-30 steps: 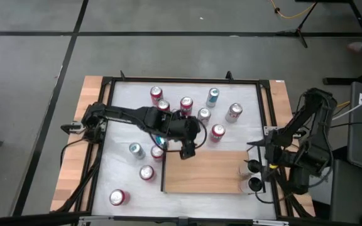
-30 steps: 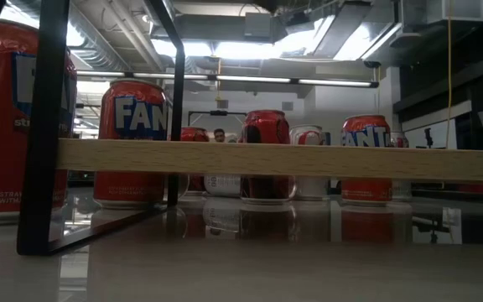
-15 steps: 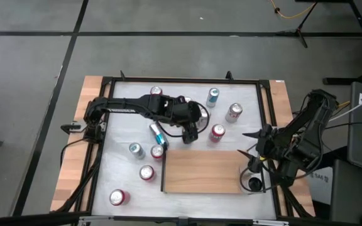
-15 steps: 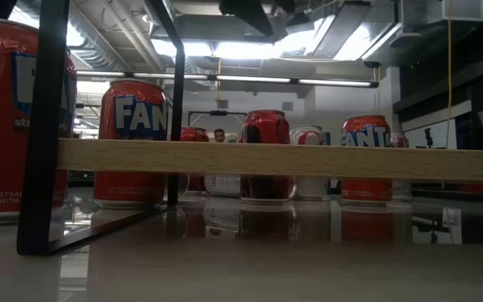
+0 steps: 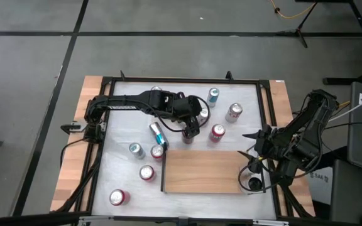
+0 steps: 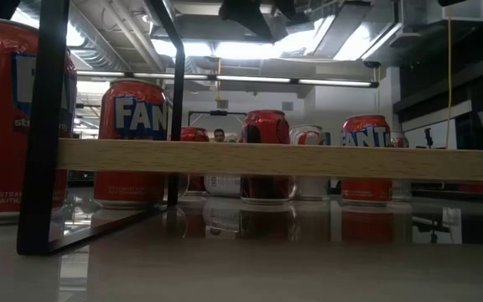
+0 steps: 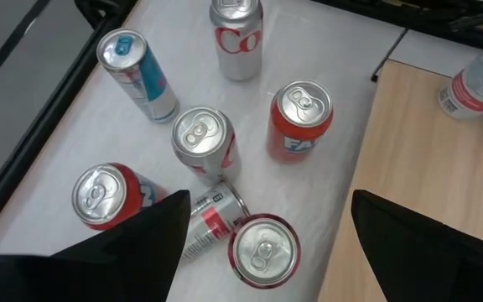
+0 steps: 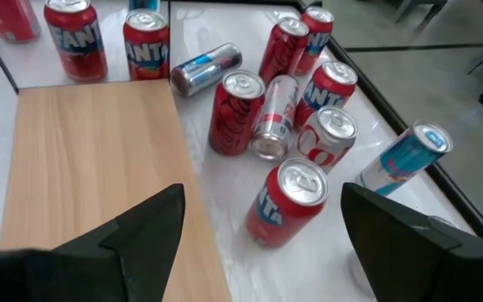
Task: Place canned beverage on shelf
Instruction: Put the top right orange soda can on the shelf
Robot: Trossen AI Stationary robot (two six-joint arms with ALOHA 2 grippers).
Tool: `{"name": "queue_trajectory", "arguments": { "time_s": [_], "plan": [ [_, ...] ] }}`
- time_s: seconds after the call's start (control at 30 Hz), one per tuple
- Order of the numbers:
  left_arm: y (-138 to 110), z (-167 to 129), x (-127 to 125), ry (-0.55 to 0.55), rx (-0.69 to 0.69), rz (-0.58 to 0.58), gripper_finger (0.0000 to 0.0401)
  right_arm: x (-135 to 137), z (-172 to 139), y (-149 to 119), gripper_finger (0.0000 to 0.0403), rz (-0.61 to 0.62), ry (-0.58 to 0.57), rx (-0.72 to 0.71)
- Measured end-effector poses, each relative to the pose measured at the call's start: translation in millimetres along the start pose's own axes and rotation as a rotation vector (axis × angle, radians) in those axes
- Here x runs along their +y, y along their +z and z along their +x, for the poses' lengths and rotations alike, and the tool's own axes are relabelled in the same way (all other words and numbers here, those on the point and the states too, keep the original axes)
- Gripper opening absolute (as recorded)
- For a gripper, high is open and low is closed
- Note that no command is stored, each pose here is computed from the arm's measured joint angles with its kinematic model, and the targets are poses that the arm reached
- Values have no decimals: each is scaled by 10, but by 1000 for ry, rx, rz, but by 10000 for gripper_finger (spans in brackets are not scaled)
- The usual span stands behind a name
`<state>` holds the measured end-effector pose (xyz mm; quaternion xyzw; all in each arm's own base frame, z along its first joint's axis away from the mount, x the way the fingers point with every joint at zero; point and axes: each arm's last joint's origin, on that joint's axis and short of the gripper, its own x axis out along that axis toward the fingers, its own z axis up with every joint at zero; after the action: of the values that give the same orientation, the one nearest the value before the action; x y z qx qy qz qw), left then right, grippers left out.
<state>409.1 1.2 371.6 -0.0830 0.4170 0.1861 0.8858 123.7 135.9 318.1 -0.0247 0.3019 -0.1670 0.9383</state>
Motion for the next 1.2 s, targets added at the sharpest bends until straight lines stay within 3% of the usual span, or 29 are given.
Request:
{"name": "queue_trajectory", "arguments": {
  "time_s": [0.13, 0.4, 0.5, 0.87, 1.2],
  "plan": [
    [1, 1, 3, -3, 1, 27, 333, 0, 1, -1, 310, -1, 0, 0],
    [17, 15, 52, 4, 2, 17, 394, 0, 1, -1, 310, -1, 0, 0],
    [40, 35, 129, 17, 2, 2, 395, 0, 0, -1, 310, -1, 0, 0],
    [219, 184, 914, 107, -2, -181, 392, 1, -1, -2, 310, -1, 0, 0],
    [250, 288, 1377, 102, 37, -94, 392, 1, -1, -2, 310, -1, 0, 0]
  ]
}}
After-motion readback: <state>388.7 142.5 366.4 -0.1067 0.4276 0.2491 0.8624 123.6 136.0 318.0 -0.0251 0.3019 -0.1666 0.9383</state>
